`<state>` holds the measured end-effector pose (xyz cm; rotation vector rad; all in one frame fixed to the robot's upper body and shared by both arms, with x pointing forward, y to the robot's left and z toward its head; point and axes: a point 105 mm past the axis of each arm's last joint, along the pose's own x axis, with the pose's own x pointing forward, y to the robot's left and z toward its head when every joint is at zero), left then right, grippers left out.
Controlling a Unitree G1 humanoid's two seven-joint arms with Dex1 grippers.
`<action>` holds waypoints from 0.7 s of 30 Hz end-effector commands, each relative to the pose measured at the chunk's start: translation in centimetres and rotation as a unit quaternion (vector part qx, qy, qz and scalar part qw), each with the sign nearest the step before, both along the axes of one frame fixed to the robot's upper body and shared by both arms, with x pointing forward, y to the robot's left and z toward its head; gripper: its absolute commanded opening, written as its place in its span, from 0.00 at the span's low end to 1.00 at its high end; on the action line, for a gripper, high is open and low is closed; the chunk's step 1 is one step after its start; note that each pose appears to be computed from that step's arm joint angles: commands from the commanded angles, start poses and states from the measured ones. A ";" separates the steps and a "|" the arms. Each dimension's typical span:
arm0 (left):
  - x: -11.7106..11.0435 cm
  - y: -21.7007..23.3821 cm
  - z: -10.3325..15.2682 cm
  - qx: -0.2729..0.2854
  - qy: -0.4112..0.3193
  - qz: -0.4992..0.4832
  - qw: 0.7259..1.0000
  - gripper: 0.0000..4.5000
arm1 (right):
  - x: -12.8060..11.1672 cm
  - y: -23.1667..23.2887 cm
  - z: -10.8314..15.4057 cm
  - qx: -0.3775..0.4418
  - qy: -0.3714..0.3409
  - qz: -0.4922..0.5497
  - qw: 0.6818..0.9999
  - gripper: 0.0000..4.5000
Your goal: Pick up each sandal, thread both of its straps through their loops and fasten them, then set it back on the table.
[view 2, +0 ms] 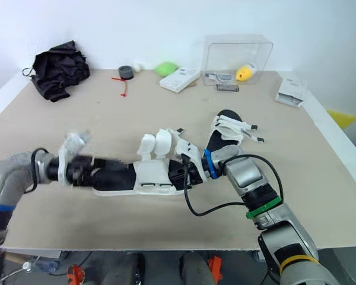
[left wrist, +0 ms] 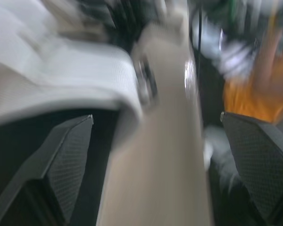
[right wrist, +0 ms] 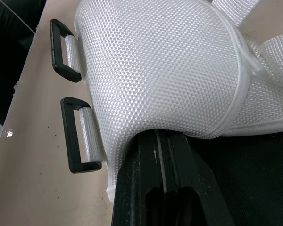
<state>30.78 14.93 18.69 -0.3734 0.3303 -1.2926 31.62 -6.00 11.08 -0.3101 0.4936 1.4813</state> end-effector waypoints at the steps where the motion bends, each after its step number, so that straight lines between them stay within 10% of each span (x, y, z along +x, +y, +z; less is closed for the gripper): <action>1: 3.1 1.0 0.8 -0.051 0.049 0.089 0.994 0.99 | -0.7 0.3 -2.0 -0.026 0.026 0.003 0.999 0.00; 12: 5.9 -1.1 -4.8 0.006 0.209 0.132 0.969 0.99 | -0.7 0.6 -1.7 -0.022 0.020 0.001 1.000 0.00; 21: 8.3 -3.2 -4.2 -0.071 0.255 0.141 0.954 0.99 | -0.8 0.8 -1.6 -0.018 0.020 -0.002 1.000 0.00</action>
